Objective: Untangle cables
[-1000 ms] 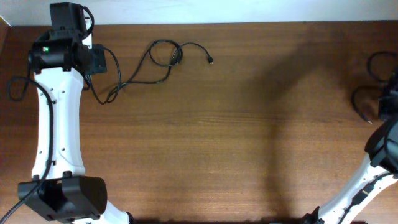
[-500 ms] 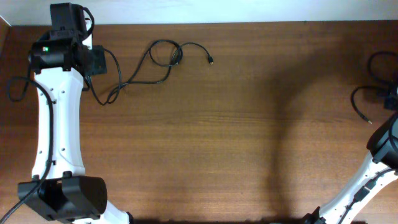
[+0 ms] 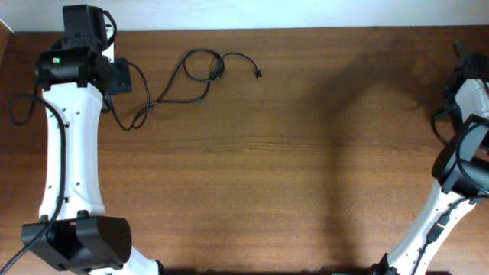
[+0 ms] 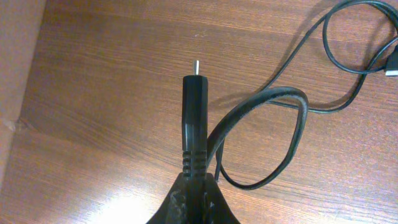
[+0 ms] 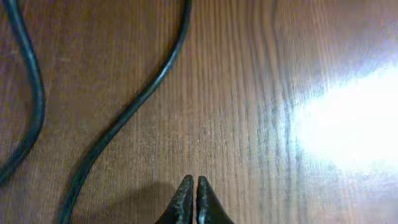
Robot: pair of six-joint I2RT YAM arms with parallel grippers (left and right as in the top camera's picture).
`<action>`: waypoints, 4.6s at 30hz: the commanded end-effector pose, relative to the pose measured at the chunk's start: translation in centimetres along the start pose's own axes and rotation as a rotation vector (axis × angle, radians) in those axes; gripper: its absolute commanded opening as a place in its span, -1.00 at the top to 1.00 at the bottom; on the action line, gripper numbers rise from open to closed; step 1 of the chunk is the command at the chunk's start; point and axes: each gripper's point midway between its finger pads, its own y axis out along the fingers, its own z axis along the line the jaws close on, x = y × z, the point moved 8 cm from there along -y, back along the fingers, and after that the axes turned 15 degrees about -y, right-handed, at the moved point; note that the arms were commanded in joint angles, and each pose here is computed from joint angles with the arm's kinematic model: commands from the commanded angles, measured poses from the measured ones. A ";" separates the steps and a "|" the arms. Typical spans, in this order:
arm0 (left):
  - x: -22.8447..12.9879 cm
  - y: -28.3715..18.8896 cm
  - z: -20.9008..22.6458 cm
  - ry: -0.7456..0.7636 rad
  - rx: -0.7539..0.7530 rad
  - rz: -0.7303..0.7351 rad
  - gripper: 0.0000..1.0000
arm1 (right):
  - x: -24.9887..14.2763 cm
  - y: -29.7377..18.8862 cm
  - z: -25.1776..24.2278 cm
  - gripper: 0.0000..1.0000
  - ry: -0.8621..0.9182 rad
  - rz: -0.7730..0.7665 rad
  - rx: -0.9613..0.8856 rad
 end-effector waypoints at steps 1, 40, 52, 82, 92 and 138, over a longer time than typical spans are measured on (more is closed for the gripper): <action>0.2 -1.1 0.0 0.010 -0.019 -0.026 1.00 | 2.2 -0.2 -0.2 0.92 0.171 0.035 0.111; -0.6 -2.0 -3.9 0.074 -0.112 -0.029 1.00 | -8.7 -36.5 7.8 0.92 -1.389 -0.556 1.280; -10.5 -21.4 -25.7 0.383 -0.829 -0.278 1.00 | -9.8 -38.3 4.0 0.92 -1.518 -0.460 1.262; -2.1 -25.0 -6.8 -0.083 -0.056 -0.758 0.92 | -40.3 -37.1 14.2 -0.98 -1.930 -0.529 1.726; -2.4 -24.6 -6.7 -0.053 -0.036 -0.734 0.86 | -40.0 -45.1 14.1 -0.80 -1.840 -0.721 1.926; -3.1 -24.0 -6.6 -0.002 -0.030 -0.691 0.84 | -21.9 -48.2 10.5 0.92 -1.828 -0.611 1.584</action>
